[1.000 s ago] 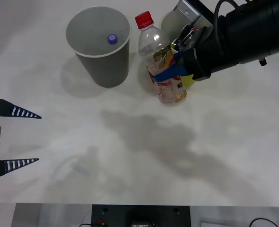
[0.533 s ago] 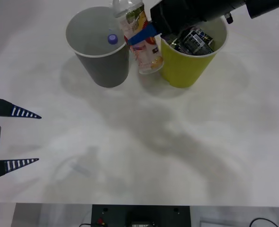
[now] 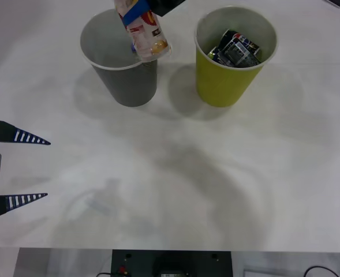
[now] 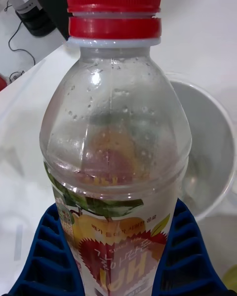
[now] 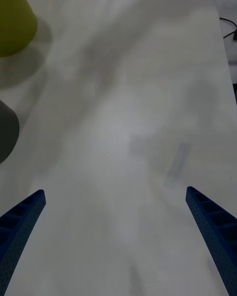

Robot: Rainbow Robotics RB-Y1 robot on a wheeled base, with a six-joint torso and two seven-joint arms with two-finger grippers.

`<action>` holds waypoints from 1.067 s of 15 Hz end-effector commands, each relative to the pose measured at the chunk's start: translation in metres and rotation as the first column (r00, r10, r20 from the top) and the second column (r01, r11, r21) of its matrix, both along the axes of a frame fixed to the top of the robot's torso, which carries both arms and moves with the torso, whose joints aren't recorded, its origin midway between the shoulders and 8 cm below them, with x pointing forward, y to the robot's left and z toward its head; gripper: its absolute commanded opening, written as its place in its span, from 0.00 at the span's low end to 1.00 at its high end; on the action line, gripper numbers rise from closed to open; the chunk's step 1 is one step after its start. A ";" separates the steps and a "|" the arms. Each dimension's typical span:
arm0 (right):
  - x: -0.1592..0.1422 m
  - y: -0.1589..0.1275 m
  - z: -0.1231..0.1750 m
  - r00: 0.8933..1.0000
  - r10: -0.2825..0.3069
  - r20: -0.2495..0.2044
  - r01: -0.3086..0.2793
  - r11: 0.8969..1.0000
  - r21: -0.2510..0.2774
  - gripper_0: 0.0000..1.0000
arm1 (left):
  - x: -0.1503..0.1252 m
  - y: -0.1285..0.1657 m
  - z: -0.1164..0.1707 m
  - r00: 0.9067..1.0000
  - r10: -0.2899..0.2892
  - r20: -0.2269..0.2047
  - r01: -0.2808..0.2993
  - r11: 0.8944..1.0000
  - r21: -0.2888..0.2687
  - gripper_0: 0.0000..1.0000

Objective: Put the can into the green bin and the plastic bottle into the gray bin

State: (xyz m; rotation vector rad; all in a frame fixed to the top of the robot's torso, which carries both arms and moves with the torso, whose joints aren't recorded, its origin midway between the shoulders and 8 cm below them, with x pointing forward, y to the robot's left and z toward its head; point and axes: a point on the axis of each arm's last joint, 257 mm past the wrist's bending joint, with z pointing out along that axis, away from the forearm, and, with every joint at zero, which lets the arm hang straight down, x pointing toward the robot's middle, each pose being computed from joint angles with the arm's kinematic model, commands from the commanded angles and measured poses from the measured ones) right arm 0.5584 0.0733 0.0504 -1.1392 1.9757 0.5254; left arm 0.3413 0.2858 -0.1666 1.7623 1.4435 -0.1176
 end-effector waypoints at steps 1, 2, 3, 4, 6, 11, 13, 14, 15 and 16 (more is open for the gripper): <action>0.014 0.021 0.005 0.999 -0.022 0.028 0.022 1.000 0.003 0.00 | 0.000 0.000 0.000 1.000 0.000 0.000 0.000 1.000 0.000 0.98; 0.018 0.027 0.007 0.999 -0.031 0.038 0.031 0.999 0.012 0.00 | 0.000 0.000 0.000 1.000 0.000 0.000 0.000 1.000 0.000 0.98; 0.024 0.034 0.009 0.998 -0.044 0.052 0.043 0.999 0.020 0.00 | 0.000 0.000 0.000 1.000 0.000 0.000 0.000 1.000 0.000 0.98; 0.030 0.040 0.008 0.996 -0.056 0.064 0.054 0.998 0.035 0.00 | 0.000 0.000 0.000 1.000 0.000 0.000 0.000 1.000 0.000 0.98; 0.037 0.048 0.008 0.994 -0.062 0.089 0.057 0.997 0.051 0.00 | 0.000 0.000 0.000 1.000 0.000 0.000 0.000 1.000 0.000 0.98; 0.034 0.049 0.001 0.995 -0.037 0.097 0.034 0.999 0.029 0.68 | 0.000 0.000 0.000 1.000 0.000 0.000 0.000 1.000 0.000 0.98; 0.029 0.046 -0.007 0.997 -0.029 0.067 0.029 1.000 0.005 1.00 | 0.000 0.000 0.000 1.000 0.000 0.000 0.000 1.000 0.000 0.98; 0.028 0.045 -0.007 0.997 -0.017 0.070 0.017 1.000 -0.002 1.00 | 0.000 0.000 0.000 1.000 0.000 0.000 0.000 1.000 0.000 0.98; 0.024 0.045 -0.008 0.999 -0.010 0.049 0.010 1.000 0.004 1.00 | 0.000 0.000 0.000 1.000 0.000 0.000 0.000 1.000 0.000 0.98; 0.022 0.043 -0.006 0.999 -0.006 0.041 0.006 1.000 0.005 1.00 | 0.000 0.000 0.000 1.000 0.000 0.000 0.000 1.000 0.000 0.98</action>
